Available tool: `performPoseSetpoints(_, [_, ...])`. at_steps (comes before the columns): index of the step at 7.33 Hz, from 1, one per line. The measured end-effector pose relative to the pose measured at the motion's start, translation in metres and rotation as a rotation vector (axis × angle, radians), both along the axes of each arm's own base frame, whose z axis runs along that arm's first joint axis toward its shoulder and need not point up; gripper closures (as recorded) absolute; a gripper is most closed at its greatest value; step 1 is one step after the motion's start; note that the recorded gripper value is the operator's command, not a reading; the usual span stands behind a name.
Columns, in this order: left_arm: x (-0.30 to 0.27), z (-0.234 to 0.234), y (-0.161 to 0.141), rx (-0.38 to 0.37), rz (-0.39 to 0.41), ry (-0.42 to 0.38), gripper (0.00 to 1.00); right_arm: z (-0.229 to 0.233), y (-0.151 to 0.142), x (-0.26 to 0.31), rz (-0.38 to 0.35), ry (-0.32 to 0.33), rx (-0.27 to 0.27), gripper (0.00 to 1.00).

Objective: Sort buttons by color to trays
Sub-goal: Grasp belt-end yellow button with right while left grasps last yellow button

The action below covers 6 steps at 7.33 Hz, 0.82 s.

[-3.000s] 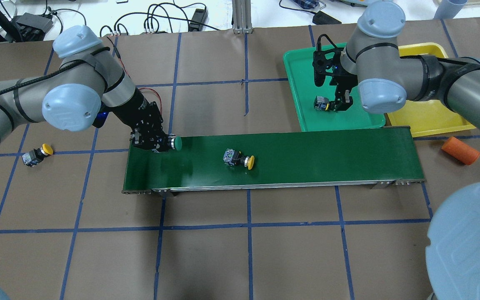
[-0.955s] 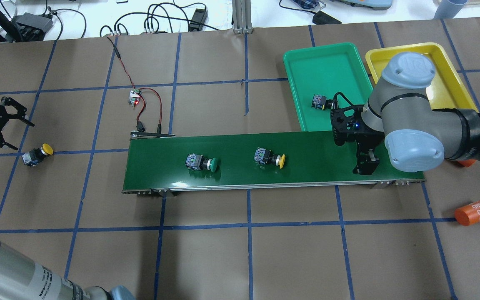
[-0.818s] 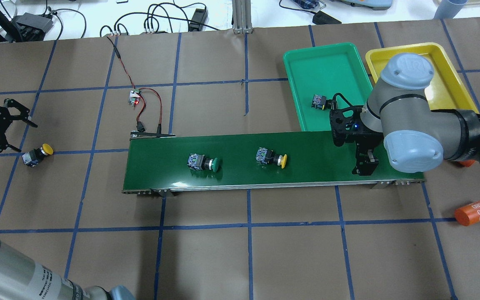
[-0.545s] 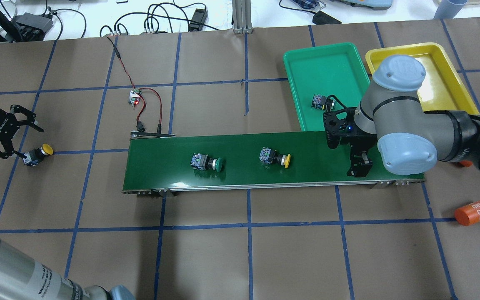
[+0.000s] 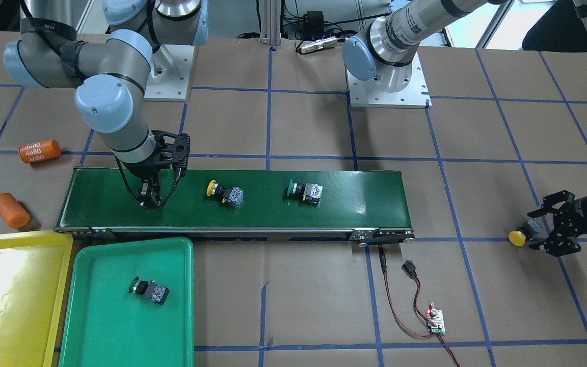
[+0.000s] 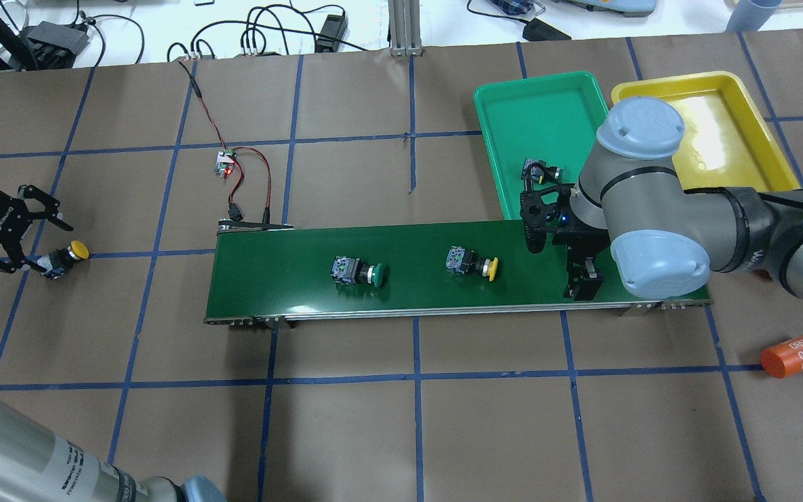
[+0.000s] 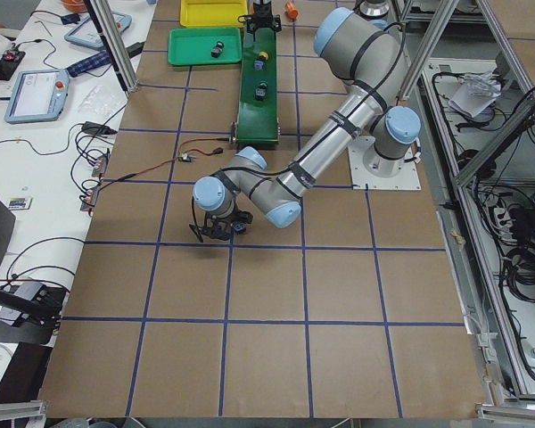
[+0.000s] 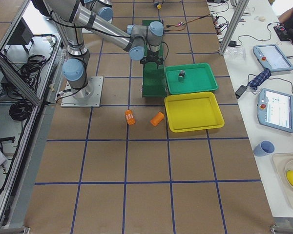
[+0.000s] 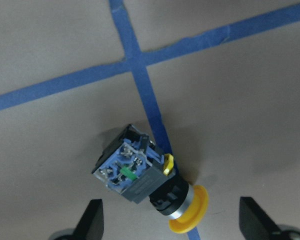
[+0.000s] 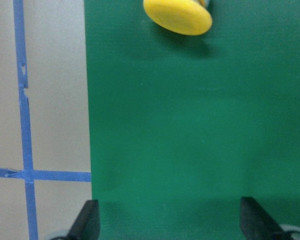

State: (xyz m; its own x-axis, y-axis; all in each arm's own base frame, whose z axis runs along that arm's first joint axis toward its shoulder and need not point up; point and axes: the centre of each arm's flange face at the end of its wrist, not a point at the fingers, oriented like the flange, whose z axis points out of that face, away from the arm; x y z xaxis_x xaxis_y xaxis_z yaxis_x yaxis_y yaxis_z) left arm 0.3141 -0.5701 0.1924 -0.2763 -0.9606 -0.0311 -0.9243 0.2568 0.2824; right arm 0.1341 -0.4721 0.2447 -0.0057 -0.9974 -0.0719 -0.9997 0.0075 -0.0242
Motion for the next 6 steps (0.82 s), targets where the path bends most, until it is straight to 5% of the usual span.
performPoseSetpoints(6, [0.0137,-0.0143,0.0075,0.000,0.027,0.012,0.09,-0.0066,-0.0066,-0.0004,-0.079,0.006,-0.007,0.00])
